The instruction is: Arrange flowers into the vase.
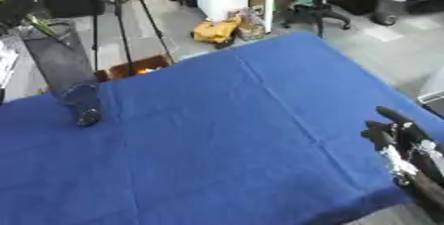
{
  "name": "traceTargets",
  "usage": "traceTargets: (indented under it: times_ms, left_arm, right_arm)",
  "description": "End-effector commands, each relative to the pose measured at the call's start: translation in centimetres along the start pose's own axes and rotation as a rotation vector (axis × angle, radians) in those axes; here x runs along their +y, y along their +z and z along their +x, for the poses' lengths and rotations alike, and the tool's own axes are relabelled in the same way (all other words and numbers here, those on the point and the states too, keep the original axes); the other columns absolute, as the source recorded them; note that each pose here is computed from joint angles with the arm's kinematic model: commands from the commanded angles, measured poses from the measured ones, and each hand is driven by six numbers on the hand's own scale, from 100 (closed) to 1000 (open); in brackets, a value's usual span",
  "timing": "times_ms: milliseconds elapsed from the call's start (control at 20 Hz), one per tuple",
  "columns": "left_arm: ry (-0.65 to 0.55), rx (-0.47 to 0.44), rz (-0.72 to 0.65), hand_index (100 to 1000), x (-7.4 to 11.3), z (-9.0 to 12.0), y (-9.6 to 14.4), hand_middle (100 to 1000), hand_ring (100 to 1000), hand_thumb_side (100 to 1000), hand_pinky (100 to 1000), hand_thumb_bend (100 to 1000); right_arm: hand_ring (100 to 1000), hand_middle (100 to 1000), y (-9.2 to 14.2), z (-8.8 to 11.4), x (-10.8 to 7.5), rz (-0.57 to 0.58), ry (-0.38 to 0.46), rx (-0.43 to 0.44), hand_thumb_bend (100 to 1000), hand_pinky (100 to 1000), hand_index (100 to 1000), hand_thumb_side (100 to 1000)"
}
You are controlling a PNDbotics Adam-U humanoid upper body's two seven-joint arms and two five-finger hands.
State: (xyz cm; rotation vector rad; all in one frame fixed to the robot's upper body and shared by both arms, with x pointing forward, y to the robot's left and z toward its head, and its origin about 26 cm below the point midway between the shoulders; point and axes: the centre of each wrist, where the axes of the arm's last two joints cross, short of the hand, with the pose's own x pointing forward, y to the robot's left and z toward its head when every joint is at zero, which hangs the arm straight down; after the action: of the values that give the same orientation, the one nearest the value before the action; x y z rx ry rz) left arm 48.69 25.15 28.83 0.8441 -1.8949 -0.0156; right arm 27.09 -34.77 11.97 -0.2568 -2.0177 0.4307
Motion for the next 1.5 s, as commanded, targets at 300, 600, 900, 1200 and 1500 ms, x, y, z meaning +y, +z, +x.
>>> traceTargets:
  times_ms: [300,600,900,1200,1500]
  left_arm:
    - [-0.028,-0.008,0.026,661,1.2,0.9,-0.7,462,507,598,432,886]
    - [-0.097,0.041,-0.020,688,1.3,0.6,-0.9,492,536,601,479,879]
    - [-0.180,0.083,-0.074,705,1.7,0.5,-1.2,516,563,592,520,871]
    - [-0.207,0.090,-0.087,712,2.0,0.6,-1.3,523,571,589,532,881]
    - [-0.288,0.115,-0.058,759,2.3,0.0,-1.4,595,655,573,673,990]
  right_arm:
    - [902,638,-0.2,0.4,-0.5,0.001,0.019,-0.014,100,857,959,574]
    - [901,638,-0.1,0.3,-0.5,0.001,0.019,-0.012,100,857,959,574]
    - [901,638,-0.1,0.2,-0.6,0.001,0.020,-0.009,100,857,958,574]
    - [901,638,-0.1,0.2,-0.6,0.000,0.020,-0.008,100,857,958,575]
    - [901,637,0.0,0.2,-0.6,0.001,0.020,-0.003,100,856,958,574]
